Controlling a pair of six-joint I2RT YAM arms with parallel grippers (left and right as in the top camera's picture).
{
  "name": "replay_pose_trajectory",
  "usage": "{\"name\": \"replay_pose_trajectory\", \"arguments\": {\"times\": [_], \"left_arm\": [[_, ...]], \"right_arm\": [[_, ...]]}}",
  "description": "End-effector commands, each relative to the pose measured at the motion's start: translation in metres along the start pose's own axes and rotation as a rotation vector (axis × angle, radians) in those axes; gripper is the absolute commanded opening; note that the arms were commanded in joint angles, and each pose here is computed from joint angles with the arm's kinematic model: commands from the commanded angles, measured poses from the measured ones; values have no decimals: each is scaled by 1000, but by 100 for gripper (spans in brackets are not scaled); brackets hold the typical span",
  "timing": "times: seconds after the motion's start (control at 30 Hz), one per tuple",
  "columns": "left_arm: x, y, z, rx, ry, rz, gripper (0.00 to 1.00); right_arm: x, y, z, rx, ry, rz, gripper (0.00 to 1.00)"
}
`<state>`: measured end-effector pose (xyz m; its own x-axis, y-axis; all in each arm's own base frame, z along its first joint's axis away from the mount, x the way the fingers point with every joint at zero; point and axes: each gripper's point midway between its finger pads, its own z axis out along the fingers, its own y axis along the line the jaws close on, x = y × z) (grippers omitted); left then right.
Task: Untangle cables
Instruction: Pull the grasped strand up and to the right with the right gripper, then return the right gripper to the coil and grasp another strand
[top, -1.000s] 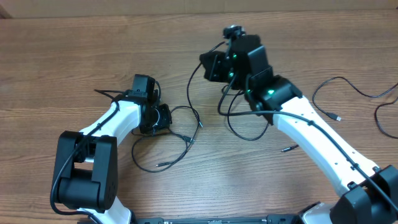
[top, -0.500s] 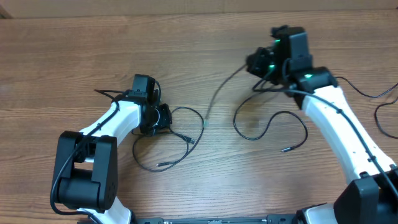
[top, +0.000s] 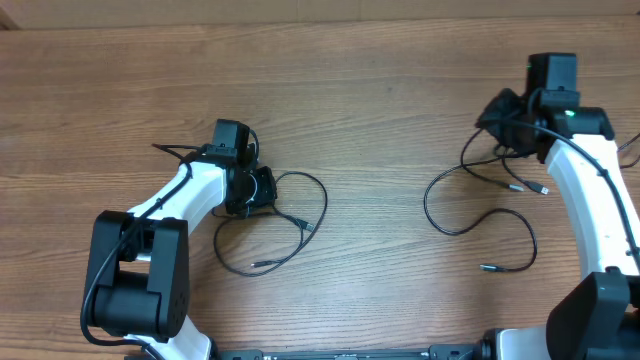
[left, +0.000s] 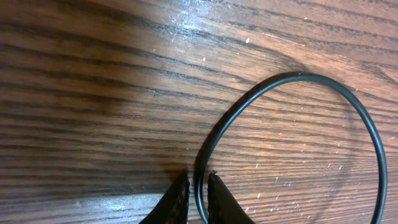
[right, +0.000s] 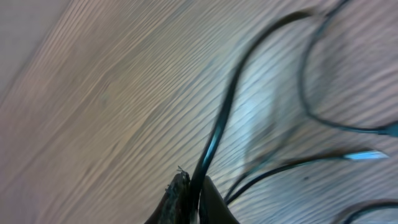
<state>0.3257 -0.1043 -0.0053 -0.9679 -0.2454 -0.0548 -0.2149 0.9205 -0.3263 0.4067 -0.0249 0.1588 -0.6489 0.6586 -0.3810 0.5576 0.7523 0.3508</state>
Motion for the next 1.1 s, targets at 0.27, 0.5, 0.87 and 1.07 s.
{"name": "replay_pose_trajectory", "arguments": {"times": [0.27, 0.5, 0.87, 1.07], "left_arm": [[42, 43, 33, -151, 135, -25, 21], [21, 24, 15, -108, 136, -35, 4], [-4, -12, -11, 4, 135, -18, 7], [-1, -4, -36, -30, 205, -74, 24]], "right_arm": [[10, 4, -6, -40, 55, 0, 78], [53, 29, 4, -106, 206, -127, 64], [149, 74, 27, -135, 434, -319, 54], [218, 88, 37, -121, 579, -462, 58]]}}
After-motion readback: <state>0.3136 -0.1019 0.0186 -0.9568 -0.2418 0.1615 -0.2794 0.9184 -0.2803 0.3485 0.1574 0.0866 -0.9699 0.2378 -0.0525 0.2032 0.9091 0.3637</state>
